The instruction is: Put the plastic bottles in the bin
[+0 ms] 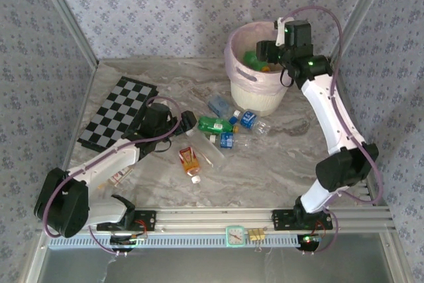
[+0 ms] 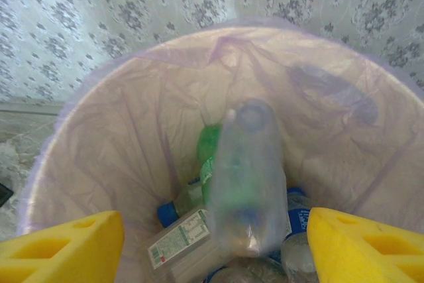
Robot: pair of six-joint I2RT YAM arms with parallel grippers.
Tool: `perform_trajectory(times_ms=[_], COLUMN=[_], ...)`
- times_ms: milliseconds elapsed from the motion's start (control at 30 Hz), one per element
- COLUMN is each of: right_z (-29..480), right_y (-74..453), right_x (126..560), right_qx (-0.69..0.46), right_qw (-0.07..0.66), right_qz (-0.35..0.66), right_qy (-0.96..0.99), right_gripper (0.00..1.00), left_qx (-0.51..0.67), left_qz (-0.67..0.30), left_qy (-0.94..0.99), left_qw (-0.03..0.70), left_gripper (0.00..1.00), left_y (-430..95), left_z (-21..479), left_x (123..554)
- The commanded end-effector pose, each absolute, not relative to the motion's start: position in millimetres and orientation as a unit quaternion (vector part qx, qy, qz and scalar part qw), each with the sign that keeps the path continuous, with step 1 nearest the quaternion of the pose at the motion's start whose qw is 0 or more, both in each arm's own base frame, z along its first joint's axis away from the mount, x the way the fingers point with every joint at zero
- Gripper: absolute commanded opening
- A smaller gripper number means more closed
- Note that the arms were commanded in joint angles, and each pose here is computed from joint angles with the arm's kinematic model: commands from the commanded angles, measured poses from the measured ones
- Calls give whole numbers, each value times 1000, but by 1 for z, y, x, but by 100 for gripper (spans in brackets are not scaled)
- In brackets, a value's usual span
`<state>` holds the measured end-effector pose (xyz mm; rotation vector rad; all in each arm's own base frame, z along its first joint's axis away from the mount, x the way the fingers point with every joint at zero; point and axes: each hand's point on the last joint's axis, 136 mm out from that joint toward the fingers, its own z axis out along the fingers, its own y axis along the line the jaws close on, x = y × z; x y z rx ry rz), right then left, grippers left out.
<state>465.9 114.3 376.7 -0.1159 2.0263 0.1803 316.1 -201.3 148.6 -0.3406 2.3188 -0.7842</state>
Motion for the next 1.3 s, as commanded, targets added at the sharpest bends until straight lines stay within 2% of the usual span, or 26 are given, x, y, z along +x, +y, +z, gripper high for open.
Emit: perform_trajectory(times_ms=[0,300,533,733,767,1000,1267], right_z=[420,435,411,365,338,255,181], right_y=[113,122,129,138,140,157,171], right_x=[437,377,333,304,302,282,274], right_qx=[-53,-57,-58,-63,-61,-69,-77], right_qw=[571,601,582,537,514,431,380], right_qz=[75,133,189,224,225,248,239], right_qy=[816,786,788,810,825,865,890], right_gripper=[75,77,79,81,80,81,82], left_qx=[-123,-125,-126,-129,-130,-130,-155], left_qz=[-301,-304,-304,-300,-300,-285,-246], left_qy=[879,874,866,863,863,870,875], left_qw=[348,358,376,386,384,380,387], left_gripper=[100,100,100,100,100,100,100], left_y=[-200,-194,-186,-177,-176,-170,-156], left_z=[163,174,189,194,193,187,172], left_x=[316,310,304,297,295,291,294])
